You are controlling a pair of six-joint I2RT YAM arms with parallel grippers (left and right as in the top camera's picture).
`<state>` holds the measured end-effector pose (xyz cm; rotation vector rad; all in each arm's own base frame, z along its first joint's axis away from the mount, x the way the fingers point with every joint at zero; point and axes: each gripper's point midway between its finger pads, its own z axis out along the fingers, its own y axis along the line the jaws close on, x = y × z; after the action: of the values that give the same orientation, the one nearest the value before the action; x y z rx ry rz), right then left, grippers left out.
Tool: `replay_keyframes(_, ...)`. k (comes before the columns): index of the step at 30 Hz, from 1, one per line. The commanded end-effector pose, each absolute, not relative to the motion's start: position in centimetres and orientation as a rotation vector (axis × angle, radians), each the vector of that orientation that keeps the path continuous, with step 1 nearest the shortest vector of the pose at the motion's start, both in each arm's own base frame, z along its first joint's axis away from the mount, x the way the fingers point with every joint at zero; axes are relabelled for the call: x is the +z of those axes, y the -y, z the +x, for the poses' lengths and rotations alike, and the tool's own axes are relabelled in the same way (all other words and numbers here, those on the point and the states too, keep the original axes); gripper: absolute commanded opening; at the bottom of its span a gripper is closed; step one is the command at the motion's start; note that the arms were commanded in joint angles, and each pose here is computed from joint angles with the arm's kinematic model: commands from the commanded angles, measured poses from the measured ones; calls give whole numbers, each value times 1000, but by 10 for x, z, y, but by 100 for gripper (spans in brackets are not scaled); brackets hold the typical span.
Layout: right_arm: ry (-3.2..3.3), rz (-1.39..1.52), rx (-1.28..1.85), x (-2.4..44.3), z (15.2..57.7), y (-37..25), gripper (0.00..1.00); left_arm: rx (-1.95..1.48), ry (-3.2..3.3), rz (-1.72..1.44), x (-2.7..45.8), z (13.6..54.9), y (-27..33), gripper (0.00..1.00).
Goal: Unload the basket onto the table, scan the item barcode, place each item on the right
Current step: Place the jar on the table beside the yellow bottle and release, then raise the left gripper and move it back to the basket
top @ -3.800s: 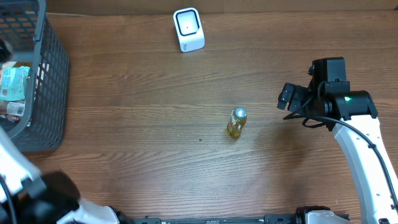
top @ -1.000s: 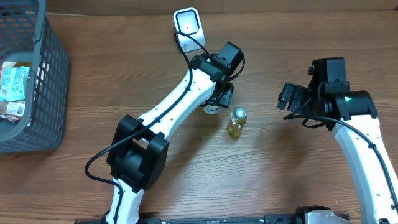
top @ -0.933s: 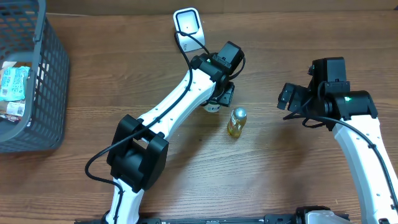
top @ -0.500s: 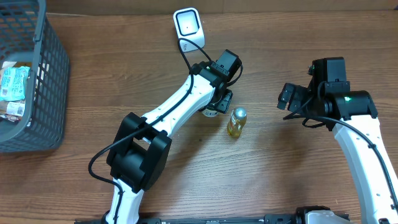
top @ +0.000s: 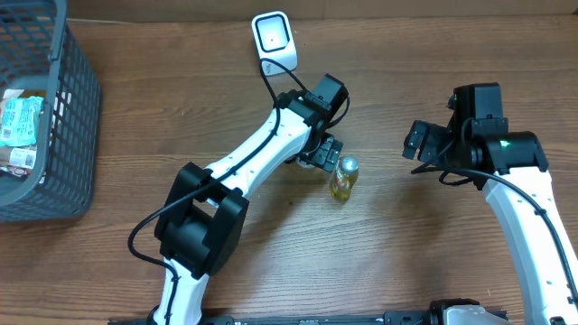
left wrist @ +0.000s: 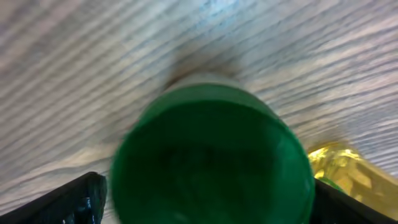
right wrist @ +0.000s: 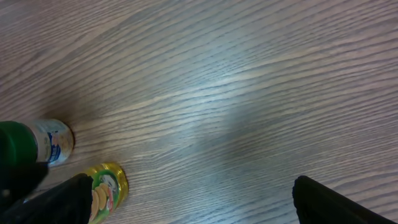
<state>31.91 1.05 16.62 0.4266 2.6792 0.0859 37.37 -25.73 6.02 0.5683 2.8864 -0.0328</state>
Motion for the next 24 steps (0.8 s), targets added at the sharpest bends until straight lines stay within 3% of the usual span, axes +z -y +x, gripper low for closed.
replay_keyframes(1, -2650, 420, 78, 176, 323, -8, 100, -139, -2728, 508, 134, 404, 260, 100)
replay_keyframes(7, -2650, 420, 78, 176, 323, -8, 100, -223, -2540, 389, 235, 421, 240, 99)
replay_keyframes(12, -2650, 420, 78, 176, 323, -8, 100, -227, -2455, 290, 289, 417, 202, 100)
replay_keyframes(24, -2649, 420, 78, 176, 324, -8, 100, -132, -2454, 46, 310, 424, 109, 100)
